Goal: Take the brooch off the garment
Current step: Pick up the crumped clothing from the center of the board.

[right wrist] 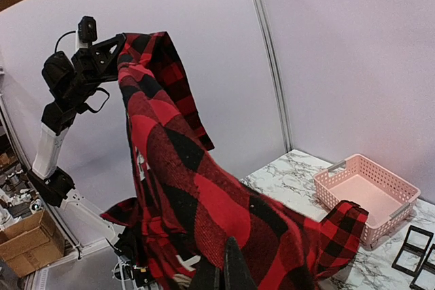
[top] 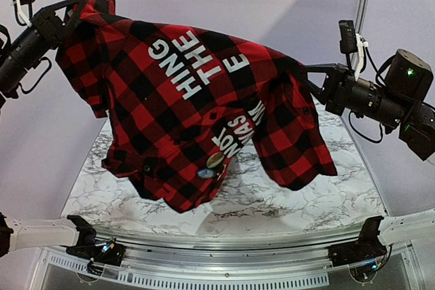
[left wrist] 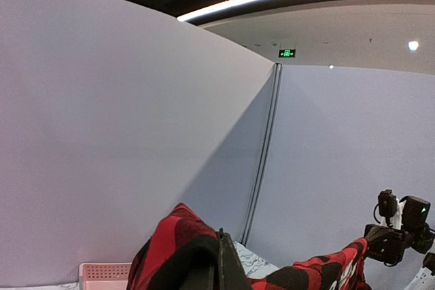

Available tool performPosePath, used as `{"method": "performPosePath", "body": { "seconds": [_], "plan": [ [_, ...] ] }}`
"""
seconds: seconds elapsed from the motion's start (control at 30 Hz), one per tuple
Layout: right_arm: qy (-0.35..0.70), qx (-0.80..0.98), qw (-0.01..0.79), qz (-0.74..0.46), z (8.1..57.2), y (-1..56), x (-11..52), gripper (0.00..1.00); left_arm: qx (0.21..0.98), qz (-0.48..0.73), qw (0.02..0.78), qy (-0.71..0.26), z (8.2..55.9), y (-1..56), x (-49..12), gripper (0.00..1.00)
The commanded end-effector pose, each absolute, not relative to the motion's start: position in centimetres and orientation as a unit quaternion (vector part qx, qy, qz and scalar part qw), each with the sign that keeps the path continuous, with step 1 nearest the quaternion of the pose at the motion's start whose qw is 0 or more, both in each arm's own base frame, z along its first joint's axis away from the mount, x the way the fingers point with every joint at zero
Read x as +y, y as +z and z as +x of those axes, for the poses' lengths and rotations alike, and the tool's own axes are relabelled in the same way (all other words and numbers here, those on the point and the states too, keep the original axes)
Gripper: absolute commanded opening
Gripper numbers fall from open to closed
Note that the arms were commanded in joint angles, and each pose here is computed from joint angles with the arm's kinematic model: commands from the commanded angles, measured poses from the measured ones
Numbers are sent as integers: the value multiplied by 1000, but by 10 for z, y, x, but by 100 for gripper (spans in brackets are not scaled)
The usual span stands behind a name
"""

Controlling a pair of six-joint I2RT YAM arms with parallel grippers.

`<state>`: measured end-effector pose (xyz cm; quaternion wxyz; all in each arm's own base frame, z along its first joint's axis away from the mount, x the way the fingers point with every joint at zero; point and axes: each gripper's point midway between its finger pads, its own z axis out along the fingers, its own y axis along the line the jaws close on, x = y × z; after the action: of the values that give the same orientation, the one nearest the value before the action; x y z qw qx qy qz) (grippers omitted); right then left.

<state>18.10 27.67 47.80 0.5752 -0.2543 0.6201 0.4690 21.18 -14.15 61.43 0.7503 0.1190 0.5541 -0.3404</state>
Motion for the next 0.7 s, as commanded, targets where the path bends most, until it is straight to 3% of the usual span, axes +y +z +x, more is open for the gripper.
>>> {"method": "performPosePath", "body": {
  "seconds": [0.0, 0.17, 0.43, 0.53, 0.67],
  "plan": [
    [447, 641, 562, -271, 185, 466, 282, 0, 557, 94, 758, -327, 209, 619, -127, 0],
    [382, 691, 577, -208, 226, 421, 280, 0, 624, 40, 746, -230, 268, 573, -120, 0],
    [301, 797, 514, -103, 294, 288, 308, 0, 798, -57, 598, -46, 402, 375, -99, 0],
    [291, 825, 473, -107, 306, 246, 332, 0, 824, -50, 564, -35, 419, 333, -103, 0],
    [315, 814, 472, -121, 306, 239, 345, 0, 807, -51, 586, -52, 412, 333, -103, 0]
  ]
}}
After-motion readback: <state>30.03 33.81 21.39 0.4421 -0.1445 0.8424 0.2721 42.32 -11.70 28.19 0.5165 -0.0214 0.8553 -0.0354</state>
